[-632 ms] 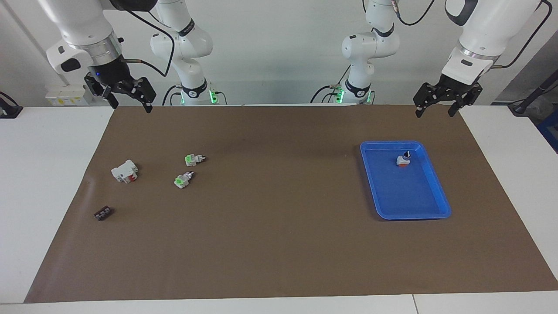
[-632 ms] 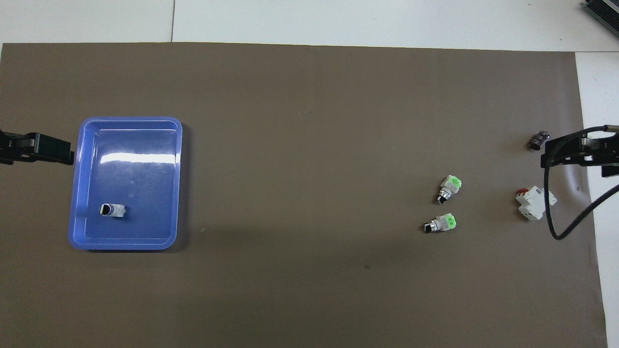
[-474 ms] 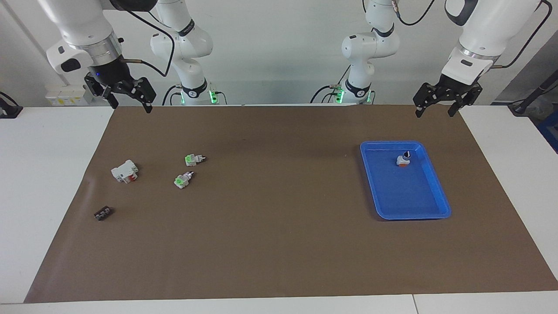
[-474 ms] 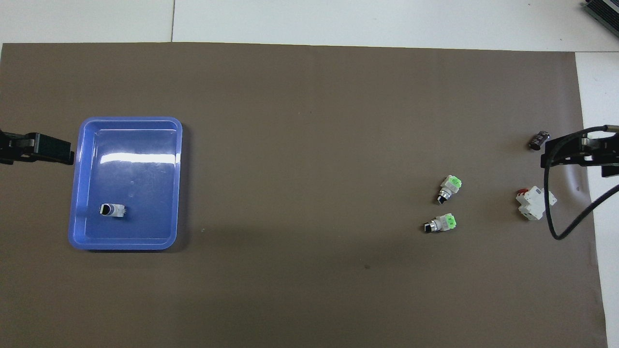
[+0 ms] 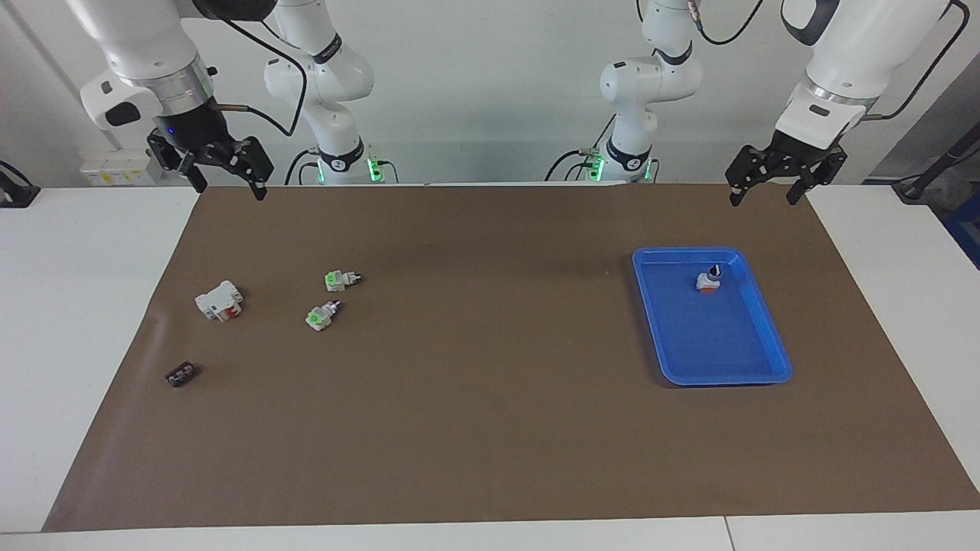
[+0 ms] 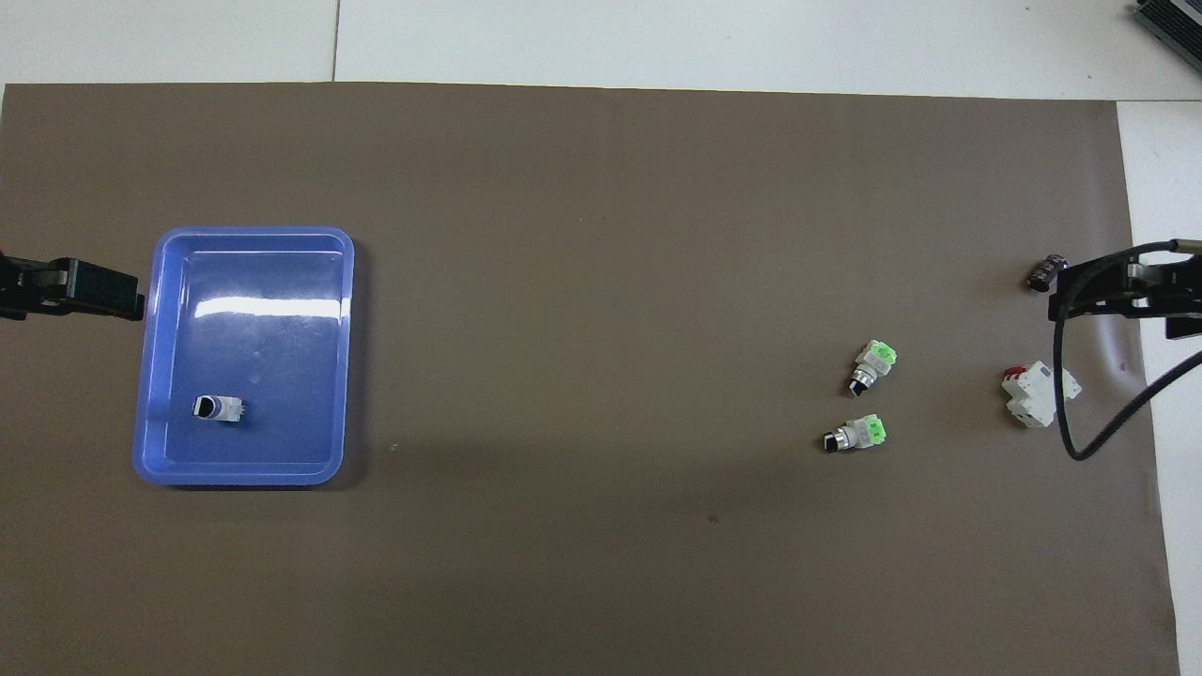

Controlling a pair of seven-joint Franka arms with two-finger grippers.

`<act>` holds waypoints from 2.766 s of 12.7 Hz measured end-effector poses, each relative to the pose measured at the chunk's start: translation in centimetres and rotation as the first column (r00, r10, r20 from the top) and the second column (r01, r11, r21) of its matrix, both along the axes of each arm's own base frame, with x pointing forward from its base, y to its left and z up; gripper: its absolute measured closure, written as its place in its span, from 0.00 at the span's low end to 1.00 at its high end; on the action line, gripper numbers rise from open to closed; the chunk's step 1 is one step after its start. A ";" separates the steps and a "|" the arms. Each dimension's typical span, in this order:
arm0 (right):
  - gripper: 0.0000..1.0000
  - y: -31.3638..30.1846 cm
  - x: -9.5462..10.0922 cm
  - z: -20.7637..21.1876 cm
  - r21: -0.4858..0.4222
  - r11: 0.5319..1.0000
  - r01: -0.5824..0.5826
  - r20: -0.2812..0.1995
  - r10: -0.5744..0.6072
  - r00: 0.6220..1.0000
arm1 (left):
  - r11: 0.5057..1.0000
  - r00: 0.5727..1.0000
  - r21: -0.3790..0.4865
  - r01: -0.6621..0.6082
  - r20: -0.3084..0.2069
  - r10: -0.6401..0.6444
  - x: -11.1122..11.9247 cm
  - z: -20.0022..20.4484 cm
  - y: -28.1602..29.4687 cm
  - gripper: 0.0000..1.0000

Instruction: Turn and place switch with both arms

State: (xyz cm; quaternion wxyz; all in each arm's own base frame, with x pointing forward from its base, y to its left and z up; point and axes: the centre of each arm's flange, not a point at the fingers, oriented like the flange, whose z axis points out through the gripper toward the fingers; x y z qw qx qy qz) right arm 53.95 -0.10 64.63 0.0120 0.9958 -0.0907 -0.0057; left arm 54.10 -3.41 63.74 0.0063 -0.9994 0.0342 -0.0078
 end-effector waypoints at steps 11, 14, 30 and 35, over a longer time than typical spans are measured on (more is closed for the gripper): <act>0.00 1.8 2.7 -22.9 0.018 0.968 0.251 0.075 -0.252 0.965 | 1.000 1.000 0.000 0.000 0.000 0.000 0.0 0.0 0.0 0.00; 0.00 2.4 1.9 -29.7 0.054 0.913 0.405 0.060 -0.408 0.911 | 1.000 1.000 0.000 0.000 0.000 0.000 0.0 0.0 0.0 0.00; 0.58 2.4 1.3 -34.4 0.178 0.776 0.605 -0.088 -0.600 0.795 | 1.000 1.000 0.000 0.000 0.000 0.000 0.0 0.0 0.0 0.00; 0.58 7.9 5.6 -25.7 0.334 0.509 0.793 -0.366 -0.705 0.607 | 1.000 1.000 0.000 0.000 0.000 0.000 0.0 0.0 0.0 0.00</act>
